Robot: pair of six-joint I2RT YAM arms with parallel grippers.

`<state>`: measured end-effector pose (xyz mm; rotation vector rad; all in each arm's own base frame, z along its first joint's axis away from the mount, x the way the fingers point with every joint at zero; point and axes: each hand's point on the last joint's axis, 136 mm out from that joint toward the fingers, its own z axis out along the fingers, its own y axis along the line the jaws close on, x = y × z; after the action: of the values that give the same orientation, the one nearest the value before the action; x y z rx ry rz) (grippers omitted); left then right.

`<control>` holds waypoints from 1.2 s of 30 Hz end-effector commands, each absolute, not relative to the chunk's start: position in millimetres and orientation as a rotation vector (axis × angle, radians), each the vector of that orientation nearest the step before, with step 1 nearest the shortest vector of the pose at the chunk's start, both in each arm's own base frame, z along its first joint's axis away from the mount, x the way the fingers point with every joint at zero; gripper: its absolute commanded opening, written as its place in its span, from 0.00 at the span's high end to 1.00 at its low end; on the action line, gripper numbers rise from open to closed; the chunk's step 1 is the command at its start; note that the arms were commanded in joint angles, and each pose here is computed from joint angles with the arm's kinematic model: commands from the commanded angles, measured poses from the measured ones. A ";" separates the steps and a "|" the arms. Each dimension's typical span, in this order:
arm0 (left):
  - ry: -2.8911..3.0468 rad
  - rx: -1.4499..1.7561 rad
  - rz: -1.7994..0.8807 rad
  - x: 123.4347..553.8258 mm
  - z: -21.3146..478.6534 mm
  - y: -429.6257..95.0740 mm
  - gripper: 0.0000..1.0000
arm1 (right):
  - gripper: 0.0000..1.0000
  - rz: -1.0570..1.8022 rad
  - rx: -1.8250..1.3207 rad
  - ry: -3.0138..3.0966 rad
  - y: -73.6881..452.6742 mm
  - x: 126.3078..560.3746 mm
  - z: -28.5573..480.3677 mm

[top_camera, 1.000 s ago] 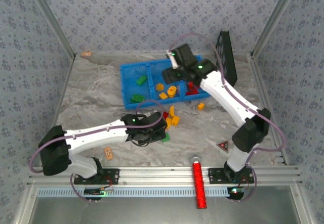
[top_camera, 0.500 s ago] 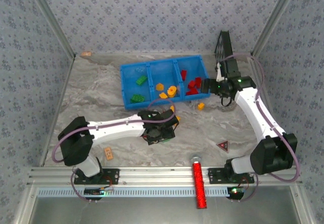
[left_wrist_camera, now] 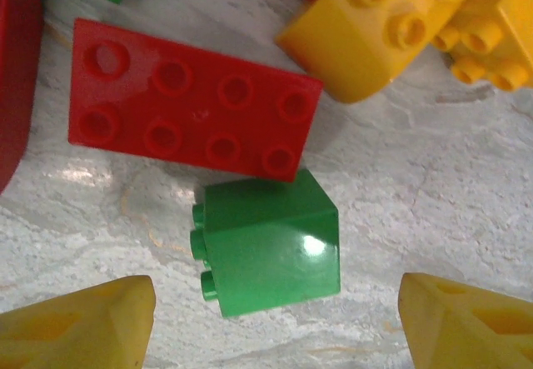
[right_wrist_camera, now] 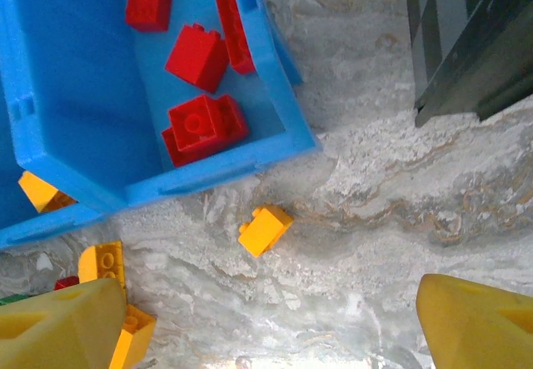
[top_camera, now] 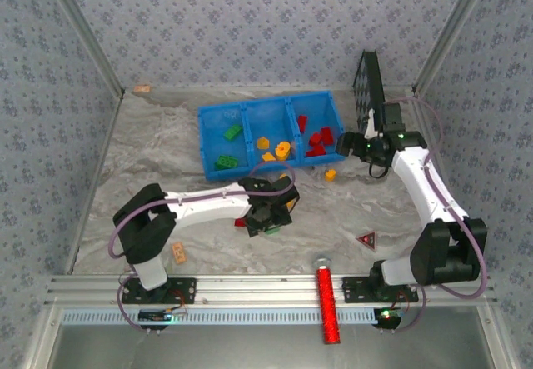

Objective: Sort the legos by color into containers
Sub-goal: Pick up the lego from the middle-left of the table.

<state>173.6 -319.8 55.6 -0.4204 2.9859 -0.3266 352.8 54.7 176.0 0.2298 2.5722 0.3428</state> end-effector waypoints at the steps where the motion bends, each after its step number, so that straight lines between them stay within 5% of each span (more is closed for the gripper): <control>1: 2.988 -0.481 -0.274 177.4 51.3 -313.7 0.24 | 0.08 0.356 0.290 2.608 49.7 352.2 162.3; 18: 3.090 -0.509 -0.261 169.1 25.9 -319.6 0.32 | 0.13 0.346 0.414 2.693 42.5 360.6 129.5; 28: 3.102 -0.532 -0.216 160.6 18.6 -308.1 0.52 | 0.14 0.330 0.422 2.739 46.5 358.9 112.3; 36: 3.084 -0.520 -0.163 152.8 32.6 -282.7 0.59 | 0.14 0.364 0.371 2.809 70.5 352.3 91.2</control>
<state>161.7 -303.8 25.1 -0.5241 3.0827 -0.2523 358.7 59.0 104.5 0.3687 2.7616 0.3377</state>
